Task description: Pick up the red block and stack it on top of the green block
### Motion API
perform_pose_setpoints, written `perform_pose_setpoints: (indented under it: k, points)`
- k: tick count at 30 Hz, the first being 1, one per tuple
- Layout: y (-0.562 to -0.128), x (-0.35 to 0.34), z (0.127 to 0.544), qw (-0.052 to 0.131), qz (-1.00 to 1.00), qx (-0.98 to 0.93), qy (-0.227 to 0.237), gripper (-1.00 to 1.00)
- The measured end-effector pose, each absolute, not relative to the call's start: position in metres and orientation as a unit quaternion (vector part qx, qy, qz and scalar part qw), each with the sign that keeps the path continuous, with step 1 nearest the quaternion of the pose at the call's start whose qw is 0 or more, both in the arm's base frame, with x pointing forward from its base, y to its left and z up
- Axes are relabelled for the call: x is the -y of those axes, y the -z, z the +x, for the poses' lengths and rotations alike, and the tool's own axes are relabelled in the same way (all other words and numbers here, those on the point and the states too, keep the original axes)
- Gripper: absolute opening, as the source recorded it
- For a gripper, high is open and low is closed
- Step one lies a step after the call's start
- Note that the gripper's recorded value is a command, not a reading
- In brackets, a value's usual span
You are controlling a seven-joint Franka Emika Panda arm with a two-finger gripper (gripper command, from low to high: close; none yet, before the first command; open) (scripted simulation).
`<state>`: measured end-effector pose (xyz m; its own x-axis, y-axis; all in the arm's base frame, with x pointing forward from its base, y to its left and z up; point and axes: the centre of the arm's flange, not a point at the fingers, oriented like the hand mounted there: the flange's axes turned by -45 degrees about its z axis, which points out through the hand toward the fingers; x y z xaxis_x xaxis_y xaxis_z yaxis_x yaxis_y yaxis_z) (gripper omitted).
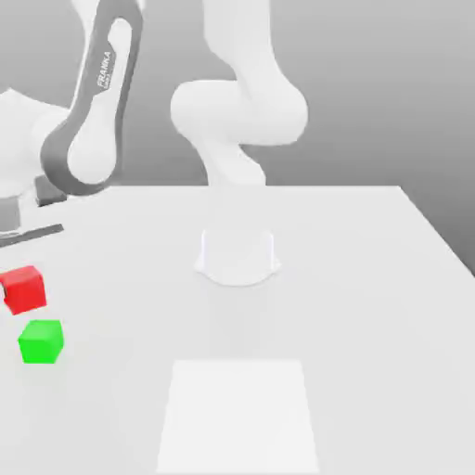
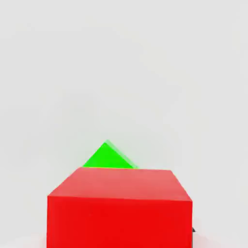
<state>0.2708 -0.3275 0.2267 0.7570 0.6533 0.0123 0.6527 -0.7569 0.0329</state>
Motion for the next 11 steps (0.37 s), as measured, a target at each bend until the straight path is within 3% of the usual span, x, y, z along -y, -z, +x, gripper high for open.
perform_pose_setpoints:
  k: [9,10,11]
  points:
    - [-0.187,0.323,0.268,0.003,0.937,-0.35,-0.004,-1.0]
    - [-0.182,0.322,0.267,0.001,0.937,-0.351,-0.002,1.0]
    - [-0.182,0.322,0.267,0.001,0.937,-0.351,-0.002,1.0]
